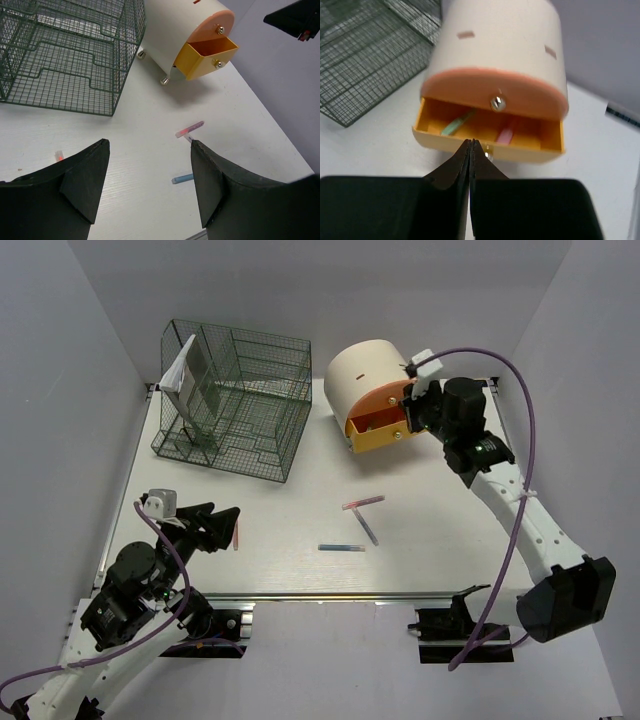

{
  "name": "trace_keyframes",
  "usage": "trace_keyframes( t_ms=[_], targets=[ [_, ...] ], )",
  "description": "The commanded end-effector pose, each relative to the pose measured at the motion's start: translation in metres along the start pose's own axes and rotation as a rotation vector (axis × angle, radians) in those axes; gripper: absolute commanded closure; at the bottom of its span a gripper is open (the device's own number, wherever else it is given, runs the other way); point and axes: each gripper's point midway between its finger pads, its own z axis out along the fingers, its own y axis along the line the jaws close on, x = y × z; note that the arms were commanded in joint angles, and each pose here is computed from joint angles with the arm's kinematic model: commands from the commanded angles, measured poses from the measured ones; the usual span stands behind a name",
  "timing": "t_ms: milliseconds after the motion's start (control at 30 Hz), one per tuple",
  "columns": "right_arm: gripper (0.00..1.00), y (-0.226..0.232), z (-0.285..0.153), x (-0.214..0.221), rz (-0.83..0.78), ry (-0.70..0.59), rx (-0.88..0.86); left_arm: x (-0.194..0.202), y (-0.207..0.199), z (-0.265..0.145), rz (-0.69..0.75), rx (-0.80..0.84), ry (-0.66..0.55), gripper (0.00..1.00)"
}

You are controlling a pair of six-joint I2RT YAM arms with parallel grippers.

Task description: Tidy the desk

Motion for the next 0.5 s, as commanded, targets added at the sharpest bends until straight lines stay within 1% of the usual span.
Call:
trace_keyframes(
  t_ms=[0, 33, 133, 167, 300, 467],
  targets=[
    [1.0, -0.01, -0.007, 0.066, 0.38, 0.176, 0.097, 0.002, -0.003, 0.0, -0.001, 0.02, 0.003, 0.24],
    [1.0, -0.006, -0.007, 0.069, 0.408, 0.185, 0.091, 0.002, -0.003, -0.001, -0.002, 0.021, 0.001, 0.24],
    [1.0, -0.021, -0.007, 0.082, 0.526, 0.196, 0.133, 0.001, -0.003, -0.001, -0.002, 0.022, 0.0, 0.24],
    [1.0, -0.034, -0.008, 0.085, 0.557, 0.19, 0.163, 0.001, -0.003, -0.001, -0.002, 0.023, 0.0, 0.24],
    [1.0, -0.05, 0.007, 0.09, 0.652, 0.178, 0.175, 0.002, -0.003, -0.001, -0.002, 0.022, 0.002, 0.24],
    [1.0, -0.061, 0.041, 0.109, 0.721, 0.222, 0.141, 0.001, -0.003, -0.001, -0.002, 0.023, 0.0, 0.24]
  ],
)
